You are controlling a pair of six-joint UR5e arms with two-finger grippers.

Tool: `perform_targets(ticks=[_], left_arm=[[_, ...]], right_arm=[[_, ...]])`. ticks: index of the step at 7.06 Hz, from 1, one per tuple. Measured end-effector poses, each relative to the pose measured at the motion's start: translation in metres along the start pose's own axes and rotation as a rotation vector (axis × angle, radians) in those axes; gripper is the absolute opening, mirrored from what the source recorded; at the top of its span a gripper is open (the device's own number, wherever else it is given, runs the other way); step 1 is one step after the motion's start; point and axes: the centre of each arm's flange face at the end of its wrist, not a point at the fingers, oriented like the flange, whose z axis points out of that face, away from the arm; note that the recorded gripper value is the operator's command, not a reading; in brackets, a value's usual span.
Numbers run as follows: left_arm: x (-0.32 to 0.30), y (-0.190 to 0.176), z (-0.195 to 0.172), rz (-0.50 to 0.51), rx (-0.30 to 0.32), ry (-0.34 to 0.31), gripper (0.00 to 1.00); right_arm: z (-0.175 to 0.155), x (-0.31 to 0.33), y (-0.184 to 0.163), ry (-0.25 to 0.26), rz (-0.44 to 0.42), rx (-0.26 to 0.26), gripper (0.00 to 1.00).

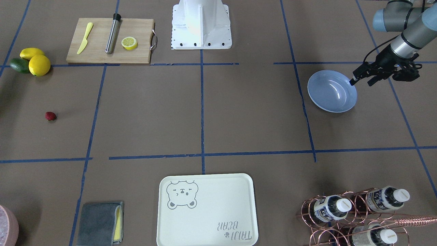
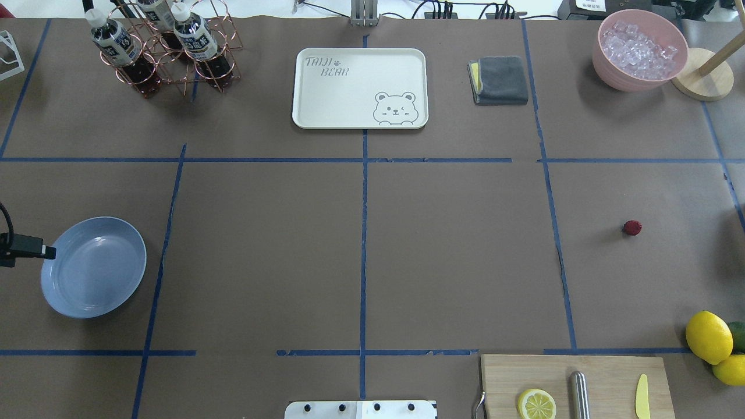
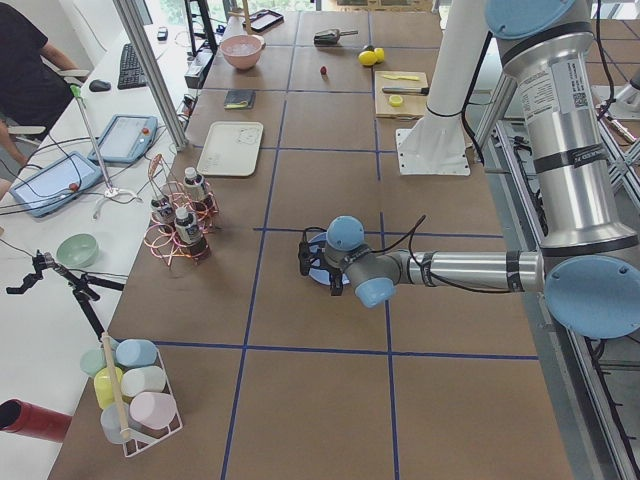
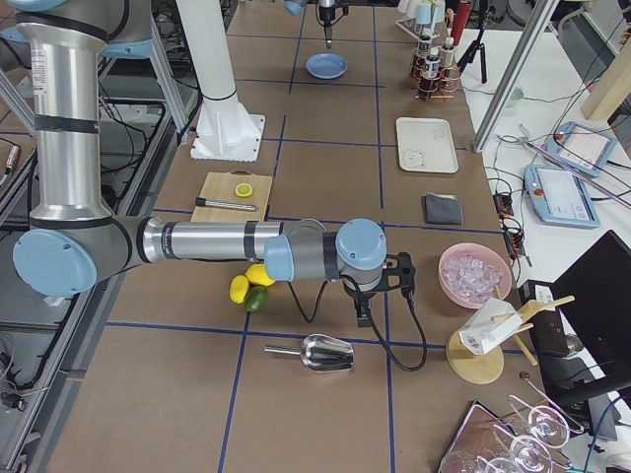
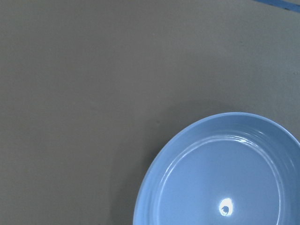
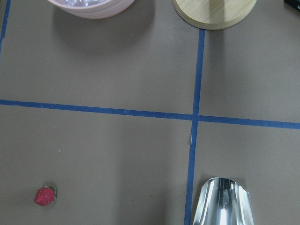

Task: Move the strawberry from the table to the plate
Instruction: 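Grasp the rim of the light blue plate with the left gripper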

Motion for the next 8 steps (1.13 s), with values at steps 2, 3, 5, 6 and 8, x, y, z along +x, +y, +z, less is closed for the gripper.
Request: perform_targets(ticks=[2, 3, 5, 6, 8], left_arm=[[0.0, -0.001, 0.016, -0.011, 0.004, -0.017, 0.86], [-0.001, -0.001, 0.022, -0.01, 0.003, -0.024, 0.78], [-0.002, 0.001, 0.03, -0.008, -0.005, -0.037, 0.55], [-0.005, 0.002, 0.033, -0.011, -0.008, -0.043, 0.46], [-0.01, 0.002, 0.036, -0.016, -0.012, -0.052, 0.31]], right_arm=[[-0.001, -0.001, -0.002, -0.001, 0.002, 0.002, 1.0], [-0.001, -0.002, -0.002, -0.001, 0.002, 0.003, 1.0], [-0.002, -0.003, -0.004, -0.001, 0.001, 0.005, 1.0], [-0.003, -0.004, -0.004, -0.001, -0.001, 0.006, 1.0], [-0.004, -0.006, -0.005, -0.002, -0.005, 0.008, 1.0]])
